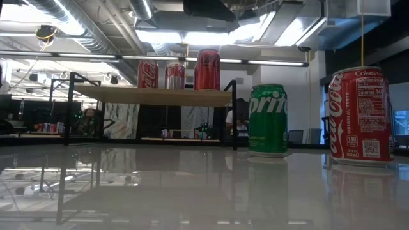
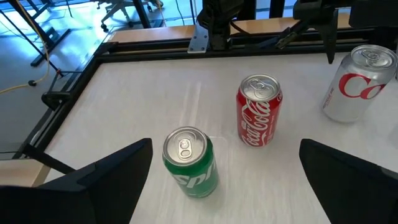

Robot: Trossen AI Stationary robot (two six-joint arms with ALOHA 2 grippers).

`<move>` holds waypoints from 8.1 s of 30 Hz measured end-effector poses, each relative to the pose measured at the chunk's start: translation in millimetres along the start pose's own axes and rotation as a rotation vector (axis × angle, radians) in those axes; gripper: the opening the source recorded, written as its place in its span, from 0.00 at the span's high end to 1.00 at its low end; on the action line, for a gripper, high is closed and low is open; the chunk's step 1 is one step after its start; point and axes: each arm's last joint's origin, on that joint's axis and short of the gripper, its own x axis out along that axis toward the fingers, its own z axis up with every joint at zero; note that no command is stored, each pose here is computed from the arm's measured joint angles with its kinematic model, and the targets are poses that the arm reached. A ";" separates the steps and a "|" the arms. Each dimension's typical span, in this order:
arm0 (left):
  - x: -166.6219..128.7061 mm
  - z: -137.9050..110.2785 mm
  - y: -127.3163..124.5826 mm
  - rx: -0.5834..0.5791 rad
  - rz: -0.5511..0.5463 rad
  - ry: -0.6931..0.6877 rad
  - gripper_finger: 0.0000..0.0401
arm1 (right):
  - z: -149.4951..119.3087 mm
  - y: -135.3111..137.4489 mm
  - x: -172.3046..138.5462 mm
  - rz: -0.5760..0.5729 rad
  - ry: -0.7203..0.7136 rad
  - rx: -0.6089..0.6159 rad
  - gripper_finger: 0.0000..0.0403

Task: Place canned beverage on shelf
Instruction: Put the silver soda can on the shelf aligned with the other silver soda can

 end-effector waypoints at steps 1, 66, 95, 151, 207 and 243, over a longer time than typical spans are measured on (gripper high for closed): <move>0.0 0.0 0.0 0.000 0.000 0.000 0.02 | 0.0 0.0 0.0 -0.001 -0.001 -0.001 0.05; -31.9 13.4 8.4 0.021 -0.083 -0.042 0.02 | 29.0 0.4 25.1 -0.045 0.081 -0.074 0.29; -158.1 -66.7 87.8 -0.050 -0.085 -0.154 0.02 | 194.4 -58.7 -108.1 0.152 -0.447 -0.462 0.28; -5.4 -152.8 64.6 -0.312 -0.014 -0.144 0.02 | 279.1 -142.1 -17.8 -0.066 -0.212 -0.770 0.27; 34.5 -169.4 54.5 -0.325 -0.060 -0.242 0.28 | 292.9 -130.5 -24.0 0.088 -0.406 -0.818 0.27; 34.5 -169.2 55.3 -0.340 -0.043 -0.246 0.28 | 289.5 -132.1 -35.6 -0.013 -0.426 -0.722 0.05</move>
